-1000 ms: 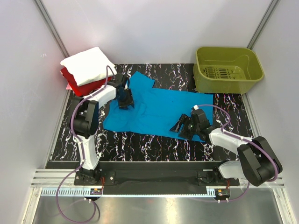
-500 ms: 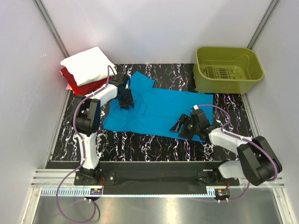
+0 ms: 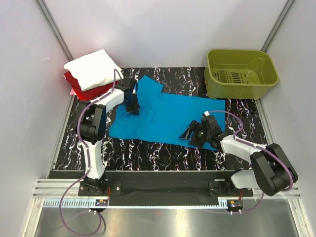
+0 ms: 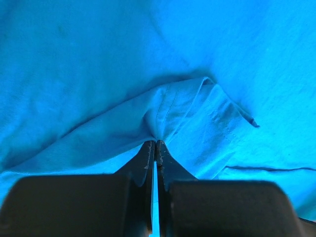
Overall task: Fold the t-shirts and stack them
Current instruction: Fold the tshirt
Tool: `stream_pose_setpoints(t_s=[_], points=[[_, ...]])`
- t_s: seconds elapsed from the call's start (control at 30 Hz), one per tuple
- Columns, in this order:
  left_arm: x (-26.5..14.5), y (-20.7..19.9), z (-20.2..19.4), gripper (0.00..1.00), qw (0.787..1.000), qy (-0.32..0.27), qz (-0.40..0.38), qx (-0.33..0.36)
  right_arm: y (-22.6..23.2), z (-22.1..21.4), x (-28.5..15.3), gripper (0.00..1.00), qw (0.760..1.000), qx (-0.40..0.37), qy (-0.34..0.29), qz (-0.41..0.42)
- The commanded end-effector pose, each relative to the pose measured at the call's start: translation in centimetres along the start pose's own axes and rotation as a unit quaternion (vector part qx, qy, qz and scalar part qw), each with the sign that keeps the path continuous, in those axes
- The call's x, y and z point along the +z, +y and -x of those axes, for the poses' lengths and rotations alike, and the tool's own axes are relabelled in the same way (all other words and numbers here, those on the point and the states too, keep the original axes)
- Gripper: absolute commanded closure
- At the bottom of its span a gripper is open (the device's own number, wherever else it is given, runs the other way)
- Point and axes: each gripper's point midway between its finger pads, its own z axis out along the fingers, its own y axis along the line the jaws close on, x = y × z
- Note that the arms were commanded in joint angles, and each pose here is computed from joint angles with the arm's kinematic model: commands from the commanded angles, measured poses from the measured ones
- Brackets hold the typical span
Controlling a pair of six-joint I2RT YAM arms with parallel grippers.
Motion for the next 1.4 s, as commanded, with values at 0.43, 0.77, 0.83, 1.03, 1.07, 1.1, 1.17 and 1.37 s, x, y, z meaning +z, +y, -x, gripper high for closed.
stream_pose_setpoints(t_s=[0.43,0.77,0.83,1.03,1.07,1.1,1.17,1.37], points=[[-3.3,2.5,9.0,0.72,0.998,-0.048,-0.008,-0.047,1.8,0.9,0.0,0.27,1.0,-0.015,-0.007,0.022],[-10.0,5.1,7.7,0.31,0.993,-0.105,-0.006,-0.046,2.0,1.1,-0.6,0.27,0.999,-0.017,-0.016,0.025],[-9.8,6.1,5.1,0.27,0.994,-0.092,-0.006,-0.051,2.5,1.5,-1.3,0.27,0.999,-0.02,-0.03,0.031],[-11.6,8.5,-1.3,0.2,0.992,-0.099,-0.031,-0.076,-1.4,2.0,-6.2,0.23,0.994,0.028,-0.083,-0.071],[-11.5,8.7,-2.1,0.19,0.991,-0.096,-0.035,-0.083,-2.5,2.1,-7.1,0.23,0.989,0.053,-0.095,-0.096],[-10.7,9.1,-3.8,0.18,0.992,-0.083,-0.042,-0.09,-5.4,1.9,-8.4,0.23,0.979,0.078,-0.108,-0.157],[-10.7,9.4,-4.7,0.13,0.989,-0.089,-0.048,-0.106,-7.1,2.0,-10.5,0.23,0.965,0.12,-0.139,-0.188],[-8.9,9.8,-7.5,0.09,0.982,-0.08,-0.084,-0.147,-11.8,1.1,-12.8,0.22,0.931,0.195,-0.161,-0.264]])
